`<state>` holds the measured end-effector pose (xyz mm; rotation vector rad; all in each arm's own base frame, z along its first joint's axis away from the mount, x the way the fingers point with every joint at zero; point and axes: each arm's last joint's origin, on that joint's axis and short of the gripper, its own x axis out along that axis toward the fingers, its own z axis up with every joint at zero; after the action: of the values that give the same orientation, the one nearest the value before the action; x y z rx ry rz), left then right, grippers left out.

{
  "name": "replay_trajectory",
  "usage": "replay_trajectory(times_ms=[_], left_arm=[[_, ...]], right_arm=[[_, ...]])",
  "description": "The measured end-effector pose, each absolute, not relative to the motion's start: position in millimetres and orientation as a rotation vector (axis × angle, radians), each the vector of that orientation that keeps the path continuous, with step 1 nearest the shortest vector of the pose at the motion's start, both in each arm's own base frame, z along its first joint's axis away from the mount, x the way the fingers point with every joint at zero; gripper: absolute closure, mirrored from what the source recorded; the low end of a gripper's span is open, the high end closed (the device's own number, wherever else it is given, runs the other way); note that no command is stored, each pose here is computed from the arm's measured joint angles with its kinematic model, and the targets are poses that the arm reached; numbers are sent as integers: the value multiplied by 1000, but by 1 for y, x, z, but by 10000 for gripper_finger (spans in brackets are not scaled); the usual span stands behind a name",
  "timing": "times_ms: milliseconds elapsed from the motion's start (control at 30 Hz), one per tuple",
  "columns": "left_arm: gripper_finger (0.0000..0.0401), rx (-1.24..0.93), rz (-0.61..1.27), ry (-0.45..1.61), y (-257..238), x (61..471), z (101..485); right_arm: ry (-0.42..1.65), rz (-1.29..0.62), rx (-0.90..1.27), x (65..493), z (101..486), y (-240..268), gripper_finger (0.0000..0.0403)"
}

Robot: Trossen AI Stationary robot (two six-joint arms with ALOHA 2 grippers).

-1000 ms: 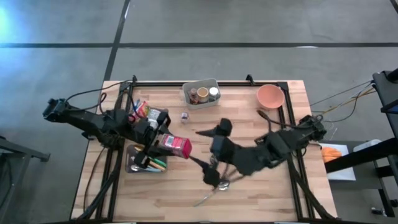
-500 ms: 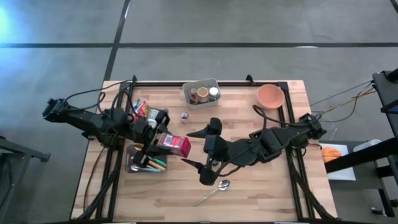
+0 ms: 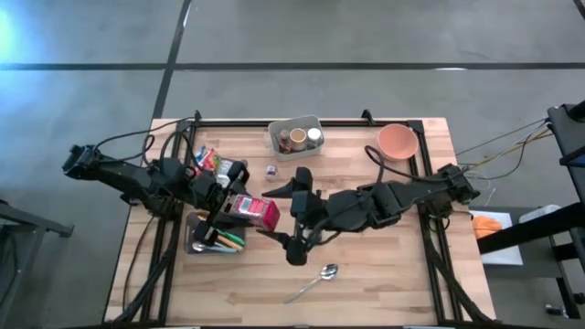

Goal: Pick & Place Food Item
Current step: Put the red spice can into the top gray bin

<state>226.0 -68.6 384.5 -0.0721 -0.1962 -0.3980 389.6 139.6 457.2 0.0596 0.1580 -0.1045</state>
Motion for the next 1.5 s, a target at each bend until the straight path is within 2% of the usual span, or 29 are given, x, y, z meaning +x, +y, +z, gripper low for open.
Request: replay_trajectory(times_ms=[133, 333, 367, 567, 767, 900, 1133, 1300, 1500], left_arm=[[203, -72, -397, -195, -69, 226, 384], [203, -70, -380, -186, -68, 226, 384], [203, -68, -376, -186, -68, 226, 384], [196, -96, -348, -132, -67, 227, 380], [61, -221, -352, -35, -67, 226, 374], [12, -267, -276, 65, -63, 222, 366], [35, -341, -224, 185, -62, 214, 357], [54, -345, -259, 187, -69, 211, 358], [59, -345, -268, 198, -73, 212, 355]], right_arm=[[159, -120, 55, 391, 457, 136, 67], [161, -147, 62, 391, 456, 134, 182], [157, -148, 73, 392, 456, 134, 192], [195, -156, 86, 390, 453, 132, 191], [280, -155, 62, 386, 447, 130, 192], [300, -194, 66, 371, 456, 123, 193], [351, -228, 121, 320, 480, 106, 193], [245, -194, 131, 279, 495, 107, 193], [216, -175, 112, 243, 470, 100, 193]])
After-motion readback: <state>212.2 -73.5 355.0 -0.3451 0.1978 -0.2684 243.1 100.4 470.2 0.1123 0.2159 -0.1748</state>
